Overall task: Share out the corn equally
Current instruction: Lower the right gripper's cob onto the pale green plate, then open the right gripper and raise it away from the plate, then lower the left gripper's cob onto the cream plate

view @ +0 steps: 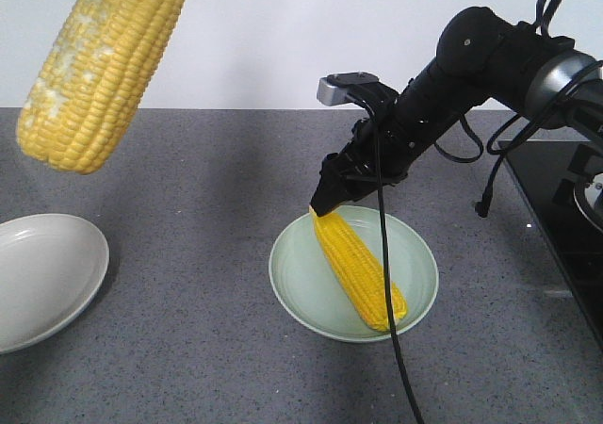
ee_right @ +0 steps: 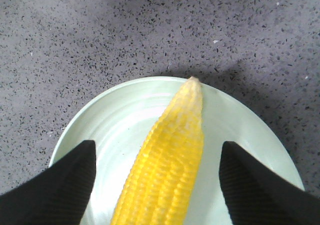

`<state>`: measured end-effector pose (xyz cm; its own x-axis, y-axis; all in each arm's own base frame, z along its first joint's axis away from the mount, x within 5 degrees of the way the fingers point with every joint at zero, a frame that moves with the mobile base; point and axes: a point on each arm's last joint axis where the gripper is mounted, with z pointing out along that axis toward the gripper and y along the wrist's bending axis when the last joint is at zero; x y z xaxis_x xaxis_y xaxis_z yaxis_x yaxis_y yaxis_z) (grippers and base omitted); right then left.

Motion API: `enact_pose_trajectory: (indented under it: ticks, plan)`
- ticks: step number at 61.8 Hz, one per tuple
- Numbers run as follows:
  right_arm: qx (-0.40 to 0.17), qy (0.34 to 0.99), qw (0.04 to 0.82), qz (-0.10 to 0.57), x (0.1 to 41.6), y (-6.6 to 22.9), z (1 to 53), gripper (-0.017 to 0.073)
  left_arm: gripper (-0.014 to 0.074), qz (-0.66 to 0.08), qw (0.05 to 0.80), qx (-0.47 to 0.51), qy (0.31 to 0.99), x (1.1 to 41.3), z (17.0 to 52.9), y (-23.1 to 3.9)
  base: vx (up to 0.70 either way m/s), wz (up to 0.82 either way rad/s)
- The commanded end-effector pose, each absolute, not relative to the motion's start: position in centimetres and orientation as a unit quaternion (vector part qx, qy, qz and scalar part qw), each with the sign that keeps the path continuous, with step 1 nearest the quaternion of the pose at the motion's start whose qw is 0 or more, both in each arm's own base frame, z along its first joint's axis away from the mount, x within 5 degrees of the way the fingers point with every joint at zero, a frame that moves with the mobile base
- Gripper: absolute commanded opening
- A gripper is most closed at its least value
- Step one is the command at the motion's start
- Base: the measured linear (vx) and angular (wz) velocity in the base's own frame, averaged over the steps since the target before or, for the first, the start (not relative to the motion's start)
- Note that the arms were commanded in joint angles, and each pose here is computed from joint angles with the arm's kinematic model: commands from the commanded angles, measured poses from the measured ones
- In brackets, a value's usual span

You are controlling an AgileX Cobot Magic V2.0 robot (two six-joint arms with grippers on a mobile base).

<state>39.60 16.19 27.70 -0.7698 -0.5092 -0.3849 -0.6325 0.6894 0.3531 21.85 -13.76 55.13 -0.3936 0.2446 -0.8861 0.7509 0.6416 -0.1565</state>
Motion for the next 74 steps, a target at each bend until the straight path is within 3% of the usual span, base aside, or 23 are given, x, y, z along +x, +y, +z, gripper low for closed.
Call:
enact_pose_trajectory:
  ticks: [1, 15, 30, 44, 56, 62, 74]
  plan:
    - [-0.318, 0.896, 0.184, 0.251, 38.3, 16.1, 32.2, 0.0494, -0.0007, -0.302, 0.481, 0.313, 0.762, 20.2, 56.8, -13.4, 0.0, 0.0]
    - [-0.316, 0.875, 0.271, 0.247, 35.3, 15.1, 38.3, 0.0339, -0.0007, -0.302, 0.481, 0.313, 0.762, 20.2, 56.8, -13.4, 0.0, 0.0]
    - [-0.327, 0.826, 0.394, 0.236, 28.6, 13.1, 46.8, -0.0017, -0.0007, -0.287, 0.484, 0.31, 0.766, 20.4, 56.7, -13.2, 0.0, 0.0]
    - [-0.346, 0.784, 0.467, 0.218, 20.9, 10.7, 52.1, -0.0008, -0.0007, -0.199, 0.502, 0.295, 0.789, 21.4, 56.2, -12.0, 0.0, 0.0]
    - [-0.365, 0.769, 0.489, 0.188, 15.3, 8.8, 54.1, -0.0007, -0.0007, -0.047, 0.498, 0.239, 0.833, 23.5, 54.5, -9.7, 0.0, 0.0]
    - [-0.363, 0.758, 0.513, 0.172, 13.0, 7.9, 54.9, -0.0006, -0.0007, 0.03, 0.467, 0.208, 0.859, 25.1, 52.4, -8.6, 0.0, 0.0]
    - [-0.357, 0.741, 0.55, 0.146, 9.6, 6.5, 56.0, -0.0004, -0.0007, 0.109, 0.372, 0.188, 0.902, 27.8, 46.3, -6.7, 0.0, 0.0]
